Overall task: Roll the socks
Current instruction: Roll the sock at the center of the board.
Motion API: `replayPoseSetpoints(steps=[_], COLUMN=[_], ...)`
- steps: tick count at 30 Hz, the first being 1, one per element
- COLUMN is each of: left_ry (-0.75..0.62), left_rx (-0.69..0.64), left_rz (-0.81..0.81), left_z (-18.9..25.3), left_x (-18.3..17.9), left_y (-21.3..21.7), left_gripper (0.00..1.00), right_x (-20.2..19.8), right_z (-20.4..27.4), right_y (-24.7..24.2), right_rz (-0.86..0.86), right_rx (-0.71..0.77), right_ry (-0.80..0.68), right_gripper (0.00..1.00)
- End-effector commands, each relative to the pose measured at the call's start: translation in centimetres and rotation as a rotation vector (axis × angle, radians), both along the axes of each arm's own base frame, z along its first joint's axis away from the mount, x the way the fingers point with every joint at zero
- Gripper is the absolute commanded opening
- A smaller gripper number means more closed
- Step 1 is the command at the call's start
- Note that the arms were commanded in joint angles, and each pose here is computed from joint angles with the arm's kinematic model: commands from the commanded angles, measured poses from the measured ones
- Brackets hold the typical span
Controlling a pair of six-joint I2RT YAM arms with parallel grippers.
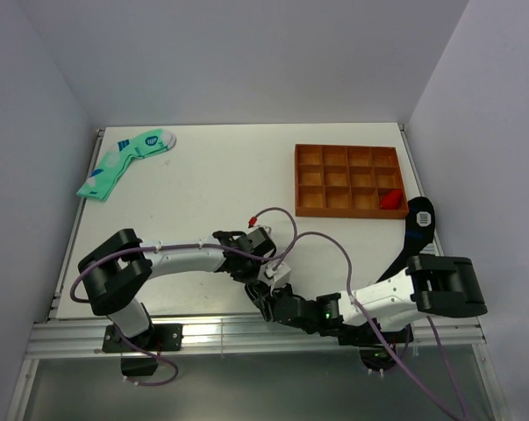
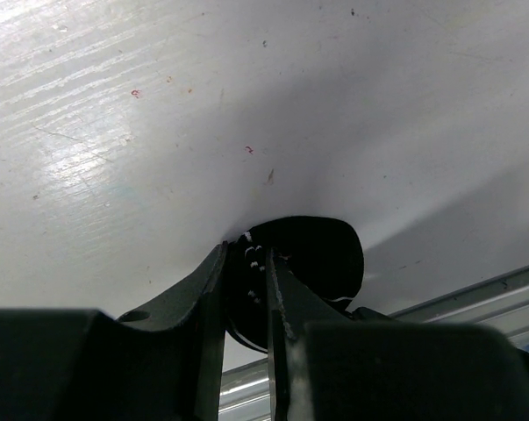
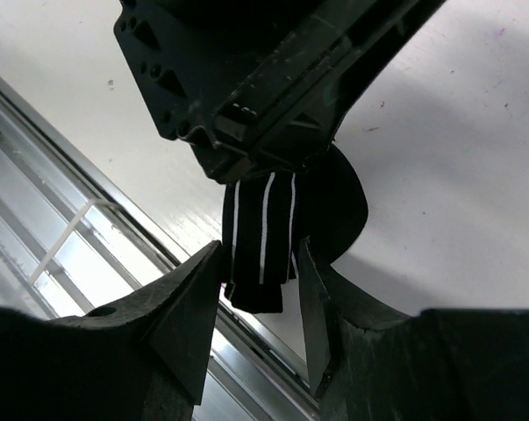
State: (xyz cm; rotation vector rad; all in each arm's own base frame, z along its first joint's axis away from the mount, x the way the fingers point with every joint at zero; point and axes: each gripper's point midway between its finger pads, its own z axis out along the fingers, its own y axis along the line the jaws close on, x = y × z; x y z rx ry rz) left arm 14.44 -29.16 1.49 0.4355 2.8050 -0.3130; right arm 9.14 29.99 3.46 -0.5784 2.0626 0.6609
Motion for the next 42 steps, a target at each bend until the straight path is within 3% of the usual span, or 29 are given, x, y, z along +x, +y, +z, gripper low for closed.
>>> replayPoseSetpoints(steps=[1,17,31,34,42], left_ry=[0.152,0.162,0.186,0.184,0.123], left_rx=[0.167,0.147,0.063,0.040,-0.047], left_rz=[-0.038,-0.037,-0.023,0.000,0.081], left_z=[-3.3,-3.4,-3.3,-3.4,-2.9], left_x=[-3.6,-3.7,-4.4,-4.4,-3.5], left_y=[4.0,3.5,2.7,2.7,2.5], left_gripper=[0.00,0.00,0.02,0.07,0.32], right_x=[1.1,0.6,1.2,1.4,1.3], right_z=[2.2,-0.2,-2.9,-3.6,-4.6], right_y=[1.4,0.9,-1.5,-2.7,-4.2], right_rz=[-0.065,-0.097,-0.184,-0.214,-0.229], right_rx=[0.046,-0.018,-0.039,-0.039,0.001], right_ry=[-0.070,-0.057,0.008,0.033,0.141], right_gripper=[0.48,0.49,0.24,0.20,0.19])
